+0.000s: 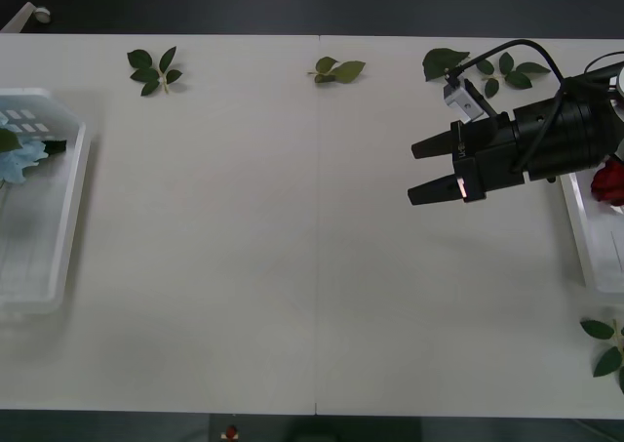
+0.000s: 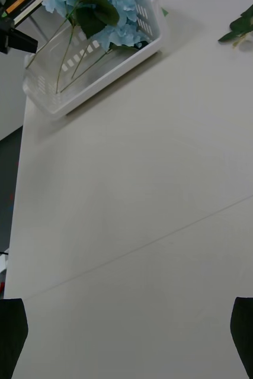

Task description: Put the red flowers into the right box and the blue flowers into the left box

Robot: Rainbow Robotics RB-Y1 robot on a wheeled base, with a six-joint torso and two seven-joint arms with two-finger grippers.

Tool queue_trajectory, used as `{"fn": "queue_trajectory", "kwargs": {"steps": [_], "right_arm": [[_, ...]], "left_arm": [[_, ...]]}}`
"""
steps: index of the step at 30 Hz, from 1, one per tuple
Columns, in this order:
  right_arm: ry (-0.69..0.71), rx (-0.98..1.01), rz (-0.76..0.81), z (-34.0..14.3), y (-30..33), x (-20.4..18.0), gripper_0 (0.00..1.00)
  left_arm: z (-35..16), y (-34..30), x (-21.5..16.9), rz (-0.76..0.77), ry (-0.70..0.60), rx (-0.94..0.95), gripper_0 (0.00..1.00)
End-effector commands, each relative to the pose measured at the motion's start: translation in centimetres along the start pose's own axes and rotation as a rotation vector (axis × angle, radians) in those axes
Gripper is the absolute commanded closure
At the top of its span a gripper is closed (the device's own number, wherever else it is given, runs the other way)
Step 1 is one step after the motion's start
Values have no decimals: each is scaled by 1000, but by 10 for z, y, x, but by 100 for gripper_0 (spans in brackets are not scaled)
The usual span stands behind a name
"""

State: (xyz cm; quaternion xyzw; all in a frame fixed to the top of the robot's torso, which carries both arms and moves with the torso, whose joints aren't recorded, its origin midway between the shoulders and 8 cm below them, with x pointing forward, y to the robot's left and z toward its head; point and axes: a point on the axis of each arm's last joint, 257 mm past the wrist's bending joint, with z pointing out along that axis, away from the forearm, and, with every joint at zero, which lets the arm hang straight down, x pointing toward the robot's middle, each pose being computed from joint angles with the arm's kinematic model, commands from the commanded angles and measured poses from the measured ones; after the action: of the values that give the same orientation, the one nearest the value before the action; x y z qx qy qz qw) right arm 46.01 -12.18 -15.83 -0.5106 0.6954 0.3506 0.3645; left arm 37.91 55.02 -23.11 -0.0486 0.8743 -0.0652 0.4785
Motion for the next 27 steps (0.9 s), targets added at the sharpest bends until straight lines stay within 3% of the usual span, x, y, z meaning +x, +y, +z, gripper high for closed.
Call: {"fn": "queue_trajectory", "kwargs": {"steps": [1,10,18,27], "right_arm": [[3,25,-38,-16,-6,-11,0],[3,25,-38,-16,-6,-11,0],[3,25,-38,-16,-6,-11,0],[3,25,-38,-16,-6,-11,0]], "left_arm": [[-22,-22,-37,85,-24,95,0],[-67,-69,-73,147,-23,288,0],[-66,-183,-97,277,-64,560,0],[-51,-297,-80,382,-12,772,0]]}}
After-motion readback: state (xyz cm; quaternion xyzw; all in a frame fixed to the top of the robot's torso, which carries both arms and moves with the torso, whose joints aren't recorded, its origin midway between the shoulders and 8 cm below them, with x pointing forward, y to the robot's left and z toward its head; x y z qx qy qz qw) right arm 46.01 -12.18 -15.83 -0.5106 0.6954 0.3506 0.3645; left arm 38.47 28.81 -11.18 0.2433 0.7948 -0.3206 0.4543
